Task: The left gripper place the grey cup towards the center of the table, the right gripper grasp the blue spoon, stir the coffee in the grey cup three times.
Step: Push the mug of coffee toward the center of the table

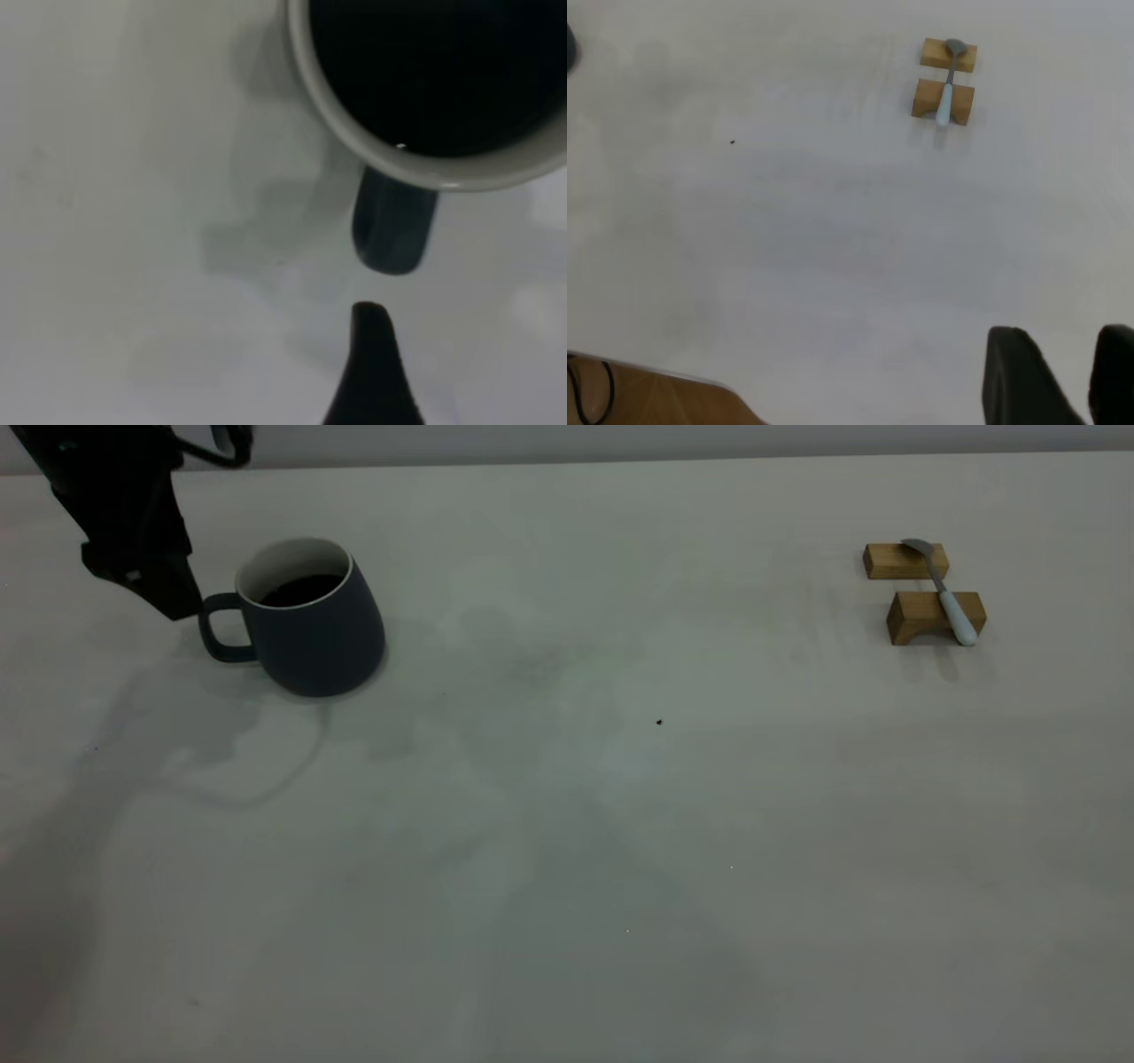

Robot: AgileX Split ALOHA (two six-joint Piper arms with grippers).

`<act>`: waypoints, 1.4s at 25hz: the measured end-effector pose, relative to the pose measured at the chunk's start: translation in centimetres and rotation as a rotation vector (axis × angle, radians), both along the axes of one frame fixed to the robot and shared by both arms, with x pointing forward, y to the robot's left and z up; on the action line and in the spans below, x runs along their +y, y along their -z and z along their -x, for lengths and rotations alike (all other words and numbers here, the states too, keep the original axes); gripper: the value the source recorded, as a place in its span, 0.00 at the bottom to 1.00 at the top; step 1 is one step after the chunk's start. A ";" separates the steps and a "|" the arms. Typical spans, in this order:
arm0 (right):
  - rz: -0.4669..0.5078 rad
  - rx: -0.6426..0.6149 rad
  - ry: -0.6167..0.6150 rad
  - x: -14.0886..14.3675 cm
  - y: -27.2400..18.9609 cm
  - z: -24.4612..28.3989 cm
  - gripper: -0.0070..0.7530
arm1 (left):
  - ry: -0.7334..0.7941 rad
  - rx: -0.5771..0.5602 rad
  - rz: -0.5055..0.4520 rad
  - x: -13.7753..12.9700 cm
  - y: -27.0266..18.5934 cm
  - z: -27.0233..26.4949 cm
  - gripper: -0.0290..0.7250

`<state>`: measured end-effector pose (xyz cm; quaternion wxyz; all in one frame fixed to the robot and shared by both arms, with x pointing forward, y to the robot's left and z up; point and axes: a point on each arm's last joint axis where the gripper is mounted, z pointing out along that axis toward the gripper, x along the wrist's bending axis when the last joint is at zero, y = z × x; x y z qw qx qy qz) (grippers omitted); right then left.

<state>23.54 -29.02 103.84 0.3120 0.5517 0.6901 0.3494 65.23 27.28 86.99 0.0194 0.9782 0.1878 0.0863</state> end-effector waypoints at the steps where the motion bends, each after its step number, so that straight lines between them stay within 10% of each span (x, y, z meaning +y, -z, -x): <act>1: 0.000 0.000 0.000 0.0 0.0 0.0 0.32 | 0.011 0.008 -0.012 0.1 0.5 -0.2 0.87; 11: 0.000 0.000 0.000 0.0 0.0 0.0 0.32 | 0.079 0.043 -0.038 -0.1 3.9 -1.5 0.77; 22: 0.000 0.000 0.000 0.0 0.0 0.0 0.32 | 0.222 0.004 -0.056 -2.1 4.2 -1.8 0.35; 35: 0.000 0.000 0.000 0.0 0.0 0.0 0.32 | 0.358 -0.033 0.020 -12.5 4.5 0.2 0.32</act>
